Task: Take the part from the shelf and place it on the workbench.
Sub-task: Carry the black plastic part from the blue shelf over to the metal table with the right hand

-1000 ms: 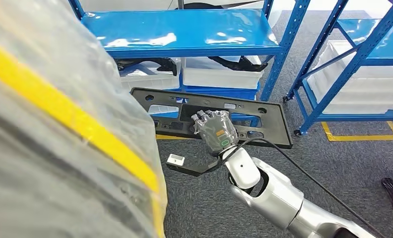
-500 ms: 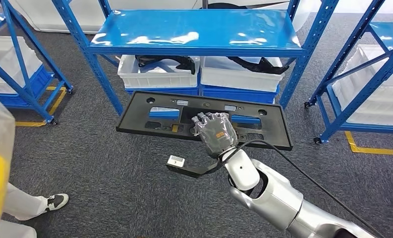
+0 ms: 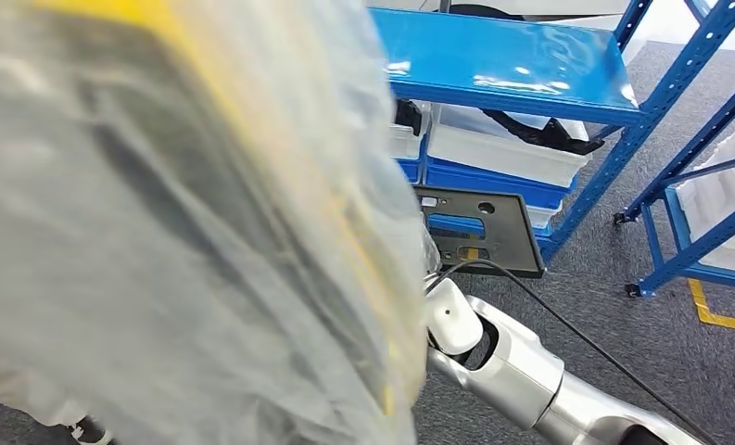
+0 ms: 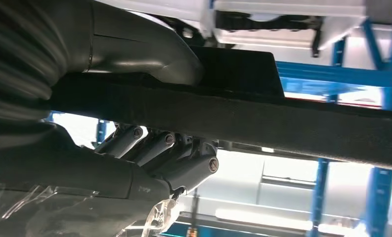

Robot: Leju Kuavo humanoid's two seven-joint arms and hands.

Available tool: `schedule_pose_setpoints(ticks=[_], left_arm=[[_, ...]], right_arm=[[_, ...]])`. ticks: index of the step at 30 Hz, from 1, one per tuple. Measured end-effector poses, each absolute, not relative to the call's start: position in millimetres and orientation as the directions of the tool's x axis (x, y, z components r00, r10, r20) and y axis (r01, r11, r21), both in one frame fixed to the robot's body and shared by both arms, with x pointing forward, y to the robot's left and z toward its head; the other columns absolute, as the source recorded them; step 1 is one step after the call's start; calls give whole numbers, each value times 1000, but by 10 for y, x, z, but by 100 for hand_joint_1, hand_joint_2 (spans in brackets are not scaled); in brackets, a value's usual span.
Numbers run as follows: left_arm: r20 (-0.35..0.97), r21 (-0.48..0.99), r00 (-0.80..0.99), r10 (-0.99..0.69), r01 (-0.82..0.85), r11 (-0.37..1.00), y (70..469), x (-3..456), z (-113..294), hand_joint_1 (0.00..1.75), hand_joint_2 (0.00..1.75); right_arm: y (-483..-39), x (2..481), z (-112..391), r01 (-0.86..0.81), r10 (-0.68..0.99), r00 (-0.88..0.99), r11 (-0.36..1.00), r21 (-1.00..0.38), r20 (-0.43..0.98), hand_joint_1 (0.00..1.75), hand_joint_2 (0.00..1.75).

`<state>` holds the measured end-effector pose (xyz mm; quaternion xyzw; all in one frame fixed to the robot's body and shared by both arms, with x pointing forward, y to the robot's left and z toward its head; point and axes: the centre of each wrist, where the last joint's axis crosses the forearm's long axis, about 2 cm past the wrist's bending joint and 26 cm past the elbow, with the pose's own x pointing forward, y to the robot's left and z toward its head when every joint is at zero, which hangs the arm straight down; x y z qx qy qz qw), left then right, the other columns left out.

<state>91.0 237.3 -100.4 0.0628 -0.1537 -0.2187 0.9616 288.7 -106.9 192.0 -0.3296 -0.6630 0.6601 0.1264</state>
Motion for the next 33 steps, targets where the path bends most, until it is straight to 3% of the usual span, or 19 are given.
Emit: schedule_pose_setpoints(ticks=[33], left_arm=[[268,188,855,-443,405,895,2333,958,-990,0,175]], right_arm=[[-1073,2916,1977,277,606,-744,-106,-955,-283,175,175]])
